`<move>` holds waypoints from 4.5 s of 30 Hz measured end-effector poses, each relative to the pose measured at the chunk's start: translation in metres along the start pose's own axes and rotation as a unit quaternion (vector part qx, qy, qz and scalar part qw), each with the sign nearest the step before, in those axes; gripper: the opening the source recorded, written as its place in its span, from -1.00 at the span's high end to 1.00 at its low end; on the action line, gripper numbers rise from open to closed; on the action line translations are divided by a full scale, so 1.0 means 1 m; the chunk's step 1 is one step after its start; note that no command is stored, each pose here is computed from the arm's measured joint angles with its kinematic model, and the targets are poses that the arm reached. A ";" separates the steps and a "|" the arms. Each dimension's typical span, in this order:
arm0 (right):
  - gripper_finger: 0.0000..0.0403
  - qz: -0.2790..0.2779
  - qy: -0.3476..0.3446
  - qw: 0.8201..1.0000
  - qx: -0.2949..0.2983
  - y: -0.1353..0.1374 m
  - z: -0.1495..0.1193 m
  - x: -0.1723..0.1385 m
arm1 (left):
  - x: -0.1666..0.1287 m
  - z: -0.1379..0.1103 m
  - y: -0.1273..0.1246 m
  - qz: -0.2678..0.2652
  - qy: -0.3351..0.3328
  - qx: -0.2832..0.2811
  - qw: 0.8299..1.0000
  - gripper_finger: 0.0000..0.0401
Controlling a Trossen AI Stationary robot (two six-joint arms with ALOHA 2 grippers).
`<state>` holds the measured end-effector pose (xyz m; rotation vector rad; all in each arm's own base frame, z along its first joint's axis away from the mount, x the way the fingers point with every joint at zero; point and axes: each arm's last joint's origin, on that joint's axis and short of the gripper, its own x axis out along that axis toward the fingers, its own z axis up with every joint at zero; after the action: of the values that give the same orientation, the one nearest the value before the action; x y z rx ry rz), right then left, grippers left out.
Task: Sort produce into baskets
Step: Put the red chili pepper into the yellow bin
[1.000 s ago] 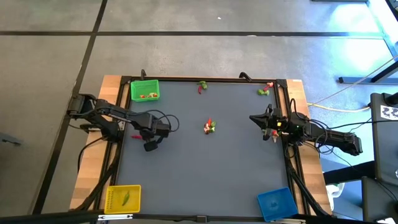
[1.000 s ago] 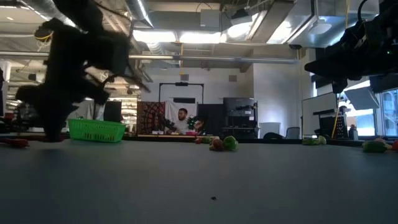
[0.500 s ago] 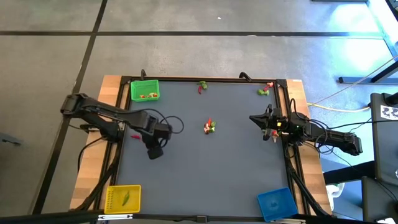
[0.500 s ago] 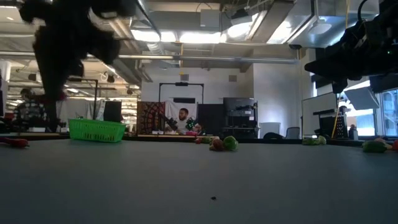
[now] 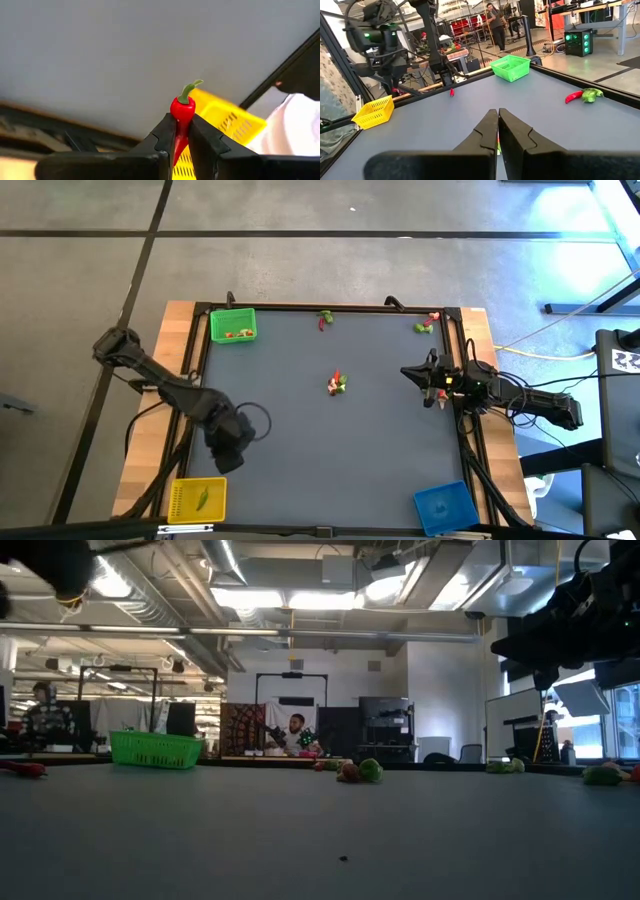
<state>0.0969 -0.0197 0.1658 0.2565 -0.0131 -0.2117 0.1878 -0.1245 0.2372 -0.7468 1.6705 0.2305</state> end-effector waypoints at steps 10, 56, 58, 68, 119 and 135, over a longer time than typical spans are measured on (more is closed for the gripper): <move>0.92 0.001 0.000 1.000 0.000 0.000 0.000 0.000 | 0.021 -0.047 -0.016 0.003 0.010 -0.028 1.000 0.80; 0.92 0.000 0.000 1.000 0.000 0.000 0.000 0.000 | 0.029 0.002 -0.005 0.037 -0.099 -0.085 0.991 0.17; 0.92 0.000 0.000 1.000 0.000 0.000 0.000 0.000 | 0.024 0.013 0.001 0.040 -0.101 -0.082 0.991 0.17; 0.92 0.000 0.000 1.000 0.000 0.000 0.000 0.000 | -0.001 0.065 0.037 0.053 -0.109 -0.049 0.991 0.17; 0.92 -0.014 -0.006 1.000 -0.001 -0.001 0.001 0.000 | 0.069 0.118 0.137 0.233 0.164 0.029 0.958 0.61; 0.92 -0.014 -0.006 1.000 -0.002 -0.001 0.001 0.000 | 0.018 0.106 0.096 0.222 0.054 0.028 0.973 0.84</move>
<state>0.0967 -0.0206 0.1661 0.2525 -0.0211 -0.2415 0.2158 0.0005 0.1705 -0.3391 1.9284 0.4606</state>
